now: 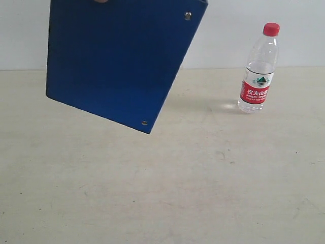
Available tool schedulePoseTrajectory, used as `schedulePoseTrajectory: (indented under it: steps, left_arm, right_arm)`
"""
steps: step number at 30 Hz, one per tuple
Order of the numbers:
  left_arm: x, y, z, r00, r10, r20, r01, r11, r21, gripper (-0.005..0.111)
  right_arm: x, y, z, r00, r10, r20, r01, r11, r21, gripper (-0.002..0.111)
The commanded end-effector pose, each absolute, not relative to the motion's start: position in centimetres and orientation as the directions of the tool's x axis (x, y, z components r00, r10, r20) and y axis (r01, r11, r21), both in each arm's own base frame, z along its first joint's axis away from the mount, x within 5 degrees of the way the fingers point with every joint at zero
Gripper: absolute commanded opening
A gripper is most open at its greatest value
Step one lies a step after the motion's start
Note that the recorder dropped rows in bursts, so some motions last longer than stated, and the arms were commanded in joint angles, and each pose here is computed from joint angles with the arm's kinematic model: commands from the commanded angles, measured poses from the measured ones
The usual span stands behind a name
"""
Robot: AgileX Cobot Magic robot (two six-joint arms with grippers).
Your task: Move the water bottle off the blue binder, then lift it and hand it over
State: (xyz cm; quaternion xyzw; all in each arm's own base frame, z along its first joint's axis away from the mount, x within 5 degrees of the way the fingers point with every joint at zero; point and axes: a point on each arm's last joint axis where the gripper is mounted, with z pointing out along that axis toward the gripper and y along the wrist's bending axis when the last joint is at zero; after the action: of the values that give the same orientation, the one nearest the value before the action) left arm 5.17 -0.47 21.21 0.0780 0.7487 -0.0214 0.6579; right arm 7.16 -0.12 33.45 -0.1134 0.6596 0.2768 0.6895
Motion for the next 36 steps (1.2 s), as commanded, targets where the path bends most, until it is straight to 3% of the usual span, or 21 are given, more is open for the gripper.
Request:
schedulePoseTrajectory:
  steps: [1,16,18,20,23,25,29,36]
  left_arm:
    - [5.2,-0.6,21.2,-0.109,0.073,-0.991,0.158,0.986,0.055,0.005]
    - [5.2,-0.6,21.2,-0.109,0.073,-0.991,0.158,0.986,0.055,0.005]
    - [5.2,-0.6,21.2,-0.109,0.073,-0.991,0.158,0.986,0.055,0.005]
    - [5.2,-0.6,21.2,-0.109,0.073,-0.991,0.158,0.986,0.055,0.005]
    - [5.2,-0.6,21.2,-0.109,0.073,-0.991,0.158,0.986,0.055,0.005]
    - [5.2,-0.6,21.2,-0.109,0.073,-0.991,0.158,0.986,0.055,0.005]
    - [5.2,-0.6,21.2,-0.109,0.073,-0.991,0.158,0.986,0.055,0.005]
    - [5.2,-0.6,21.2,-0.109,0.073,-0.991,0.158,0.986,0.055,0.005]
  right_arm:
    - [7.4,-0.4,33.2,-0.078,0.291,-0.954,-0.509,0.811,0.289,0.000]
    - [7.5,-0.5,33.1,-0.080,0.289,-0.954,-0.493,0.820,0.290,0.000]
    - [7.1,-0.3,33.4,-0.059,0.302,-0.951,-0.536,0.795,0.286,0.000]
    - [6.0,0.9,34.0,0.031,0.259,-0.965,-0.625,0.759,0.183,0.000]
    - [4.3,2.9,34.8,0.272,0.109,-0.956,-0.690,0.715,-0.115,0.000]
    - [3.7,3.7,35.1,0.388,0.035,-0.921,-0.655,0.713,-0.249,0.000]
    - [3.2,4.2,35.5,0.473,-0.029,-0.881,-0.574,0.748,-0.332,0.000]
    - [3.8,4.0,35.6,0.439,-0.073,-0.896,-0.421,0.864,-0.277,0.000]
